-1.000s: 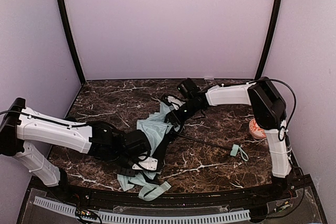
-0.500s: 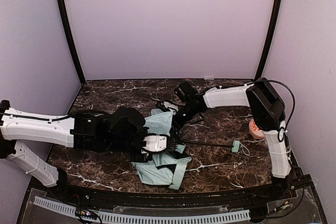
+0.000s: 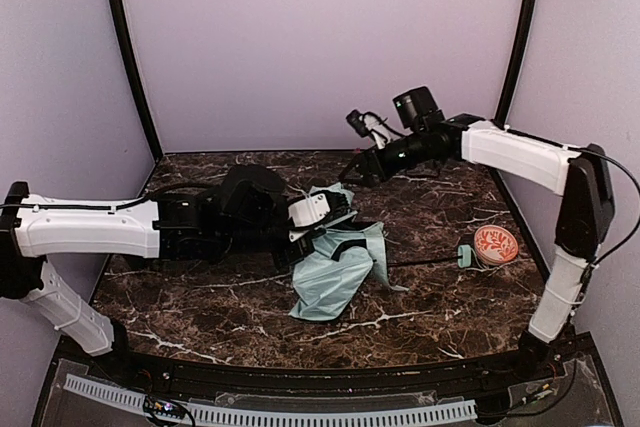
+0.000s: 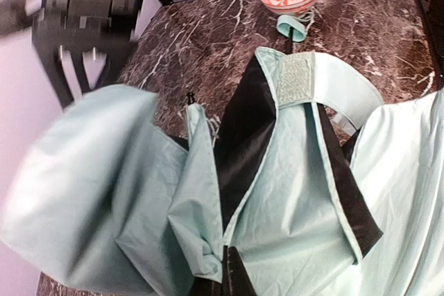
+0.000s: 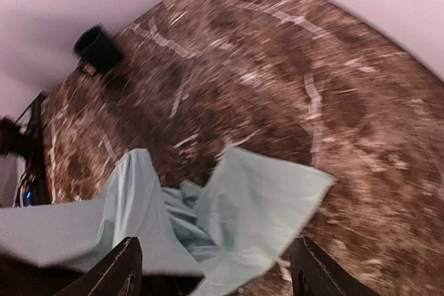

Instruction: Put away the umbrella

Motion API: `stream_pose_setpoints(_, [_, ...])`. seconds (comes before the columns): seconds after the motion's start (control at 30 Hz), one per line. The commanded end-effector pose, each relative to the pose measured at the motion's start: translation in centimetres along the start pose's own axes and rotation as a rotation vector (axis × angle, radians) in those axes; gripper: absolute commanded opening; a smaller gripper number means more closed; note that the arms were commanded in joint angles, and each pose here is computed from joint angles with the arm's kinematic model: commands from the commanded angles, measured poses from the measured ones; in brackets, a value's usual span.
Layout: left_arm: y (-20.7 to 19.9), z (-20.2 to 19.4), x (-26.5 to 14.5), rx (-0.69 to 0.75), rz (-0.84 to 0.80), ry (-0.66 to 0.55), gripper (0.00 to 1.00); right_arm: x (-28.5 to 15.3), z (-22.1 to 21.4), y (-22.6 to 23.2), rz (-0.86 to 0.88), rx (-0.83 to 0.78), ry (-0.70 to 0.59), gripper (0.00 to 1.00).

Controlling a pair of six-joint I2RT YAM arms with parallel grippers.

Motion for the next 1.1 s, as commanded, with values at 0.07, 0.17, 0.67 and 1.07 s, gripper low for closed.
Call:
stream_pose_setpoints(0.07, [0.9,-0.5,-0.2,-0.107,0.064,-0.040,0.00,-6.3,-1.5,-1.3,-0.293,0.045,-0.094,0.81])
stream_pose_setpoints(0.17, [1.0,-0.6,0.2,-0.120,0.066,-0.038,0.00,-9.1,-3.2,1.0,-0.252,0.056,-0.137,0.82])
stream_pose_setpoints(0.67, [1.2,-1.4,0.5,-0.133,0.075,-0.036,0.00,-7.7,-14.2,7.8,0.264,0.092,-0.295,0.58])
stream_pose_setpoints(1.07, [1.1,-1.3,-0.3,-0.155,0.056,-0.061,0.00,-3.6,-14.3,7.9,0.335,0.050,-0.211,0.09])
Point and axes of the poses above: each gripper's point midway between its finger pads, its own x axis out along the fingers, its own y axis along the line the jaws close on, z = x × y, the point moved 6 cm from there along -x, back along the fingers, and after that the axes turned 8 degrees about x, right-handed, at the moved point
